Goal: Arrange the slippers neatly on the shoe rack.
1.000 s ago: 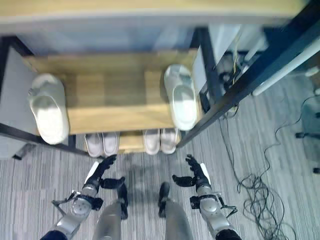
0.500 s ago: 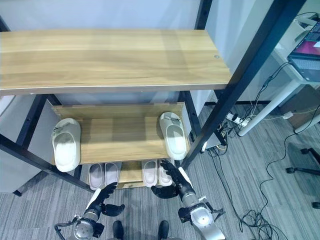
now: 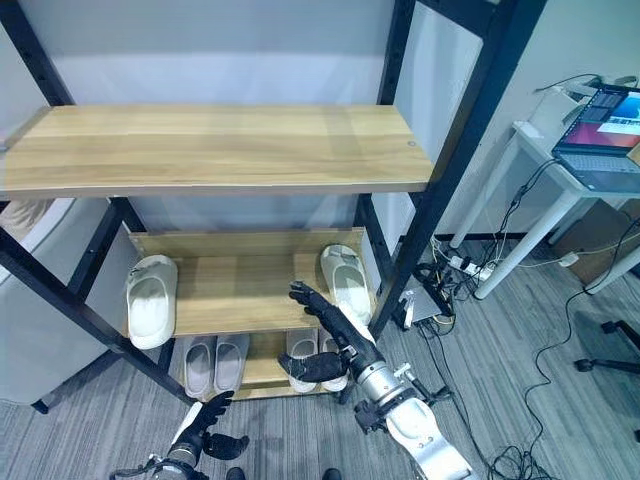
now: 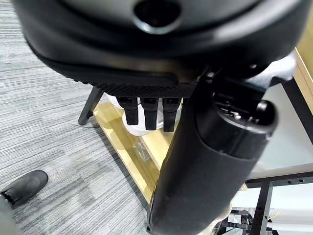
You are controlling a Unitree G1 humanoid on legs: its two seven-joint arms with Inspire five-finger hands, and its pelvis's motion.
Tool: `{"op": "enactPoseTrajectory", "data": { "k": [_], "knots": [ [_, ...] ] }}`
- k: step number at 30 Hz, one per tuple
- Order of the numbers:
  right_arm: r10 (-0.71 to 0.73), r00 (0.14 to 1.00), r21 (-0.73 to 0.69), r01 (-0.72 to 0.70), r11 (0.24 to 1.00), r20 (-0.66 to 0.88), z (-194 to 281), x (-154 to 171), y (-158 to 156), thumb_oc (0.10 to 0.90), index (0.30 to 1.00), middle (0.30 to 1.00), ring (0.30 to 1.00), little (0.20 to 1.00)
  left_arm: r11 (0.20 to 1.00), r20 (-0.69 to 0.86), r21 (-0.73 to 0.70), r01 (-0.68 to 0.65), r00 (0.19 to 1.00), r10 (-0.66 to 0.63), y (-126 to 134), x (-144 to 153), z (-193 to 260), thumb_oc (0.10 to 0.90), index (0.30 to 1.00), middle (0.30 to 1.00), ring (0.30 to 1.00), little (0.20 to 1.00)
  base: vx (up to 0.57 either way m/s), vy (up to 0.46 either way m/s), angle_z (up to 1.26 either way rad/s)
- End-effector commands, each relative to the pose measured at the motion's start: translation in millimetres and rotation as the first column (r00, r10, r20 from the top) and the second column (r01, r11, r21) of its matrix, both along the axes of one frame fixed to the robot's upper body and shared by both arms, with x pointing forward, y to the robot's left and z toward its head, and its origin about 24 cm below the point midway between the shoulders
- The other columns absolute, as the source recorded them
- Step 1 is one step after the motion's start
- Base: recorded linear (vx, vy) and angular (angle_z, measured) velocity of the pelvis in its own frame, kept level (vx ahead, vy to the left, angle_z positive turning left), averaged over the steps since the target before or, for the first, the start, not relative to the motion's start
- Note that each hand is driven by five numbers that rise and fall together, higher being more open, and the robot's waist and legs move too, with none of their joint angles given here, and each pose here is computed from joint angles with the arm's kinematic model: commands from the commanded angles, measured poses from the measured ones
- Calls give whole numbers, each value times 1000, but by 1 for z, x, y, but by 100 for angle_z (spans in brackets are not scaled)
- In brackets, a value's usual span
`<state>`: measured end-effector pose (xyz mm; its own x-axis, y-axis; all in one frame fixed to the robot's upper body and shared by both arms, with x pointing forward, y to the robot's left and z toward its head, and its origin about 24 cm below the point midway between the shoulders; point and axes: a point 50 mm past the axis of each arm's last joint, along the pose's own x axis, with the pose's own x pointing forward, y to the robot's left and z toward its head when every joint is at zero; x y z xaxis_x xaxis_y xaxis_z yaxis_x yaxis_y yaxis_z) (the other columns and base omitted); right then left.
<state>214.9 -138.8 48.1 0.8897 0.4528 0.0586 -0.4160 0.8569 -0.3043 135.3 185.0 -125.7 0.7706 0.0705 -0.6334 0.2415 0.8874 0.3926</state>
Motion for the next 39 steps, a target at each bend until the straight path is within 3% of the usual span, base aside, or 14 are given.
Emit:
{"op": "enactPoseTrajectory", "data": {
  "k": [1, 4, 8, 11, 26, 39],
  "knots": [
    [-40, 916, 27, 32, 999, 400, 63, 12, 4, 800, 900, 900, 900, 900, 999, 141, -19, 41, 989, -38, -11, 34, 15, 800, 900, 900, 900, 900, 38, 16, -5],
    [-91, 866, -65, 141, 988, 492, 66, 21, 0, 800, 900, 900, 900, 900, 999, 142, -22, 44, 989, -40, -14, 32, 15, 800, 900, 900, 900, 900, 40, 16, -6],
    [-79, 738, -303, 368, 879, 670, 74, 52, -8, 800, 900, 900, 900, 900, 997, 151, -25, 69, 986, -64, -20, 29, 15, 800, 900, 900, 900, 900, 62, 41, -1],
    [-59, 709, -386, 449, 806, 703, 73, 66, -15, 800, 900, 900, 900, 900, 996, 156, -25, 83, 985, -78, -21, 31, 17, 800, 900, 900, 900, 900, 34, 34, 7],
    [-87, 676, -503, 622, 600, 731, 71, 111, -37, 800, 900, 900, 900, 900, 996, 179, -16, 86, 981, -82, -17, 37, 21, 800, 900, 900, 900, 900, 27, 26, 8],
    [-80, 654, -564, 702, 435, 752, 78, 128, -58, 800, 900, 900, 900, 900, 997, 162, -17, 78, 984, -74, -16, 36, 19, 800, 900, 900, 900, 900, 10, 5, 3]
  ]
}}
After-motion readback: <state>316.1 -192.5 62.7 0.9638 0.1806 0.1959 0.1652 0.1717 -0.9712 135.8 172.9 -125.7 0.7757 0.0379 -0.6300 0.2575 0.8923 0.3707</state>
